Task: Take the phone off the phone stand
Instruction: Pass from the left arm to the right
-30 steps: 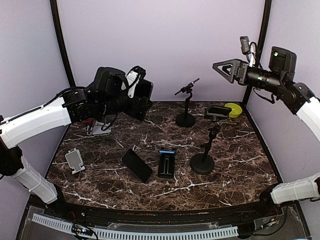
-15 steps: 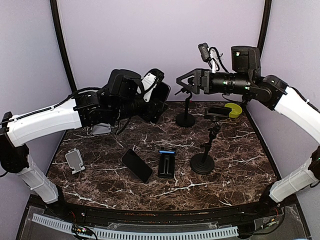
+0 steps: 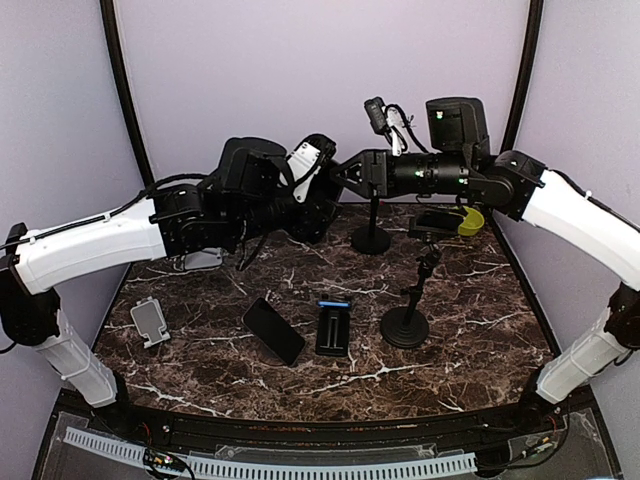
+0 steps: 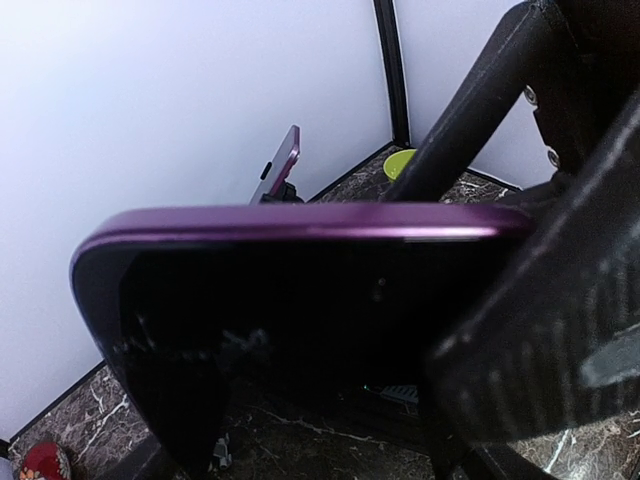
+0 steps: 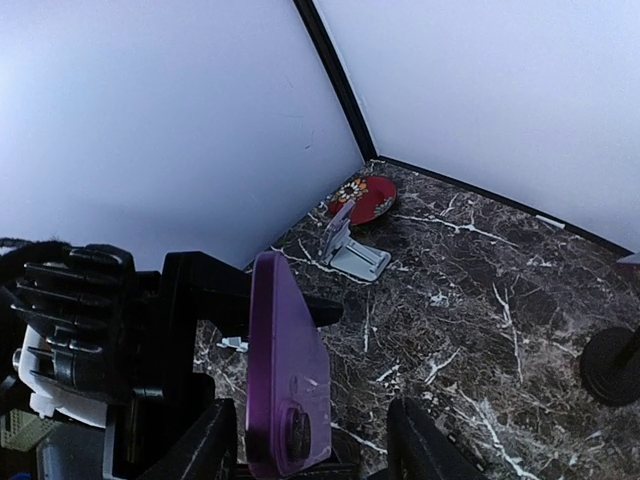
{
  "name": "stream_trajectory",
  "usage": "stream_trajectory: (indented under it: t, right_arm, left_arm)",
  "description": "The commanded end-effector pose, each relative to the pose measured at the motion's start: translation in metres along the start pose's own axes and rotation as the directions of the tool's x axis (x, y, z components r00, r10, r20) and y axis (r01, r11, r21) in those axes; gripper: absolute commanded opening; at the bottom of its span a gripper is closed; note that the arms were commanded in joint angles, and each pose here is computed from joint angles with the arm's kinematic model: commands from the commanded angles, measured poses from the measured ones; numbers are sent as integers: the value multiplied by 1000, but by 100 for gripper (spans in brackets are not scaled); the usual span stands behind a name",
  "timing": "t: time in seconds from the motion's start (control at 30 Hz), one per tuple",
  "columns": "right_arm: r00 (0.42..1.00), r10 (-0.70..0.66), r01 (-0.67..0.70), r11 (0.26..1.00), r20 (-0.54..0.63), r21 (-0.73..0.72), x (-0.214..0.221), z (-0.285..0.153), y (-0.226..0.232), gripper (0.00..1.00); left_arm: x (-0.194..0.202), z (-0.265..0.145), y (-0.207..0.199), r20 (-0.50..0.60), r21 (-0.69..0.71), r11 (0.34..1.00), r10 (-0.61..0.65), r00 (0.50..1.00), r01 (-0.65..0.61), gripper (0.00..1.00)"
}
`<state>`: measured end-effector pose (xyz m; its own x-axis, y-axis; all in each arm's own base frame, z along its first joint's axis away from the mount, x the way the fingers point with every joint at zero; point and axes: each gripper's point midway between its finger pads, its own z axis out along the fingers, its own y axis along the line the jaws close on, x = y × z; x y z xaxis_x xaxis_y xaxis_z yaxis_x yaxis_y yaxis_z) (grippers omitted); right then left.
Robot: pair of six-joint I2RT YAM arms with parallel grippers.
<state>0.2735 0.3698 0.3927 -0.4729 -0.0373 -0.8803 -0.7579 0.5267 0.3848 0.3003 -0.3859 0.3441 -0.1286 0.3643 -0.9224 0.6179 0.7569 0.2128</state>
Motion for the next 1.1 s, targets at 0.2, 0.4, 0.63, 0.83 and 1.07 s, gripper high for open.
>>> stream_trajectory:
  t: [0.2, 0.4, 0.63, 0.83, 1.07]
  right_arm:
    - [998, -16, 20, 998, 68, -61, -20, 3, 18, 19]
    - [997, -22, 28, 997, 78, -70, -23, 2, 20, 0]
    - [990, -31, 41, 997, 141, -66, -37, -10, 24, 0]
    - [976, -16, 30, 998, 219, -59, -55, -24, 18, 0]
    - [943, 21, -16, 1000, 331, -19, -82, -55, -15, 0]
  left_arm:
    - [-41, -16, 12, 138, -40, 998, -35, 990, 41, 50]
    - [-39, -15, 12, 135, -42, 998, -38, 990, 44, 51]
    - [-36, -16, 11, 120, -29, 998, -46, 992, 49, 91]
    - [-25, -14, 1, 76, 22, 999, -50, 996, 49, 99]
    - [-16, -21, 3, 73, 26, 997, -71, 995, 70, 99]
